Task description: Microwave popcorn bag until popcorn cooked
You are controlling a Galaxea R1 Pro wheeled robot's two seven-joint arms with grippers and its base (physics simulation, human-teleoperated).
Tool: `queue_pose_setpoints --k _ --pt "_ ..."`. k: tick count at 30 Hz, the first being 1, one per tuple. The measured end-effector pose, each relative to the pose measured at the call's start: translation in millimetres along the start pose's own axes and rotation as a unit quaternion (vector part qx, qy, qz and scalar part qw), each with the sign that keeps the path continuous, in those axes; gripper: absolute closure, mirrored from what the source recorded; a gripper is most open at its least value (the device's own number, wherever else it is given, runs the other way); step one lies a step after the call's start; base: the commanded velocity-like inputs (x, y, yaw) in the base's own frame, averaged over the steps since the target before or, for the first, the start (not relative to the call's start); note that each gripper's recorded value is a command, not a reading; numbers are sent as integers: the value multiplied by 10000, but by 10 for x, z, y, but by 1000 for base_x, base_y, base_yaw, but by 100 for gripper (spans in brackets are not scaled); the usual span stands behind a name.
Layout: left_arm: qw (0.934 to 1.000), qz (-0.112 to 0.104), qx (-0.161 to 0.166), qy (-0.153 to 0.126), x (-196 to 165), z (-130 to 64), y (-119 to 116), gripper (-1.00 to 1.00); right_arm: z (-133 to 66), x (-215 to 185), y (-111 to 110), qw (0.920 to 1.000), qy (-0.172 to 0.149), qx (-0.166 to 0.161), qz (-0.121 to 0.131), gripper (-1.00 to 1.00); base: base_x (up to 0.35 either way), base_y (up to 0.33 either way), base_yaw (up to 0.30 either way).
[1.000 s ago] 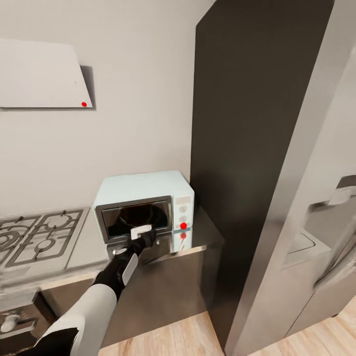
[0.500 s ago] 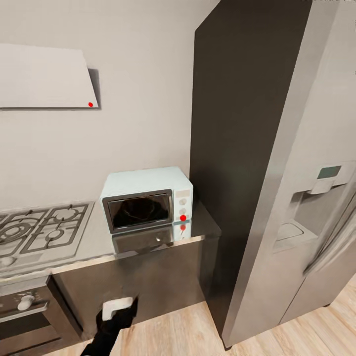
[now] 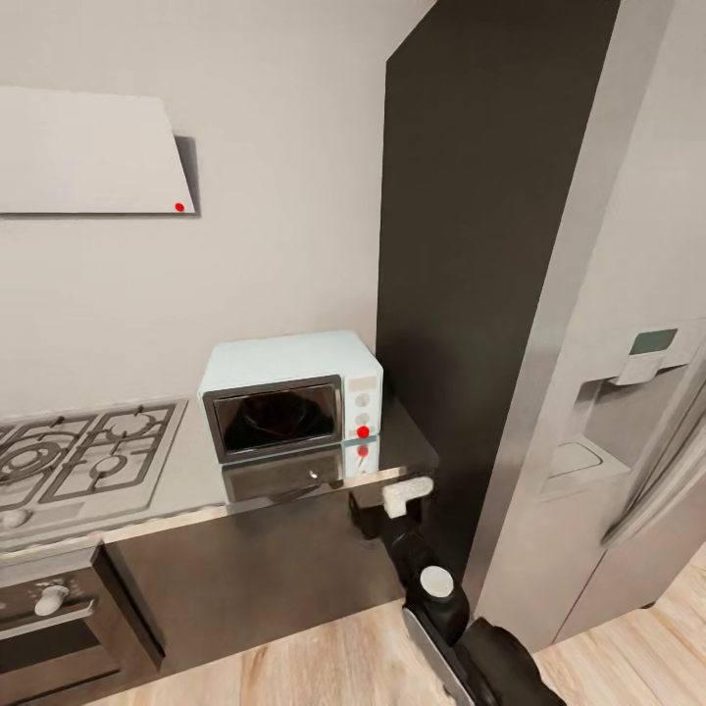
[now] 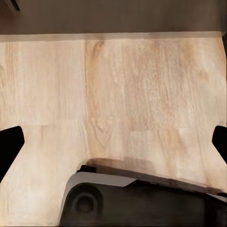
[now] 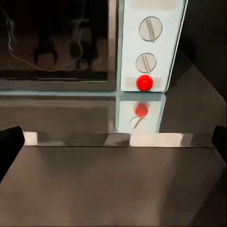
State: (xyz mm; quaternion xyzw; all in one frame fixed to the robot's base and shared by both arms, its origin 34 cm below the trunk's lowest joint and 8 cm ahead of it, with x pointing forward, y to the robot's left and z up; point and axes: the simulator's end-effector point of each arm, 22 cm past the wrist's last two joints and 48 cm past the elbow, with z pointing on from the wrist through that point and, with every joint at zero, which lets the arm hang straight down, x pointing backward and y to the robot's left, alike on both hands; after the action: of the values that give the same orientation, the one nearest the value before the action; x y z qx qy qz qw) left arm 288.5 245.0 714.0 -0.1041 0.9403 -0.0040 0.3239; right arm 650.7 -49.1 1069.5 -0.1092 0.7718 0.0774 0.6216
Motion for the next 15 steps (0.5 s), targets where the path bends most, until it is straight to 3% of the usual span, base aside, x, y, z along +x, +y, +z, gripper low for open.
queue_pose_setpoints --k 3,7,9,10,12,15 --pt "9999 49 -18 141 101 89 51 -100 420 -76 -86 9997 156 208 -33 -100 0 0 0" --pt "9997 52 5 236 149 154 17 -100 1083 155 -299 9963 589 546 -321 -100 0 0 0" --pt "9998 47 15 191 83 196 0 -100 1231 239 -507 9941 731 724 -340 -100 0 0 0" --pt "9998 46 16 209 94 202 -2 -100 1270 319 -601 9931 847 774 -234 100 0 0 0" --pt "9995 47 29 307 175 204 -19 -100 1297 454 -629 9928 999 665 -40 100 0 0 0" --pt "9994 54 35 354 217 200 -25 -100 1309 476 -612 9929 1043 576 -6 100 0 0 0"
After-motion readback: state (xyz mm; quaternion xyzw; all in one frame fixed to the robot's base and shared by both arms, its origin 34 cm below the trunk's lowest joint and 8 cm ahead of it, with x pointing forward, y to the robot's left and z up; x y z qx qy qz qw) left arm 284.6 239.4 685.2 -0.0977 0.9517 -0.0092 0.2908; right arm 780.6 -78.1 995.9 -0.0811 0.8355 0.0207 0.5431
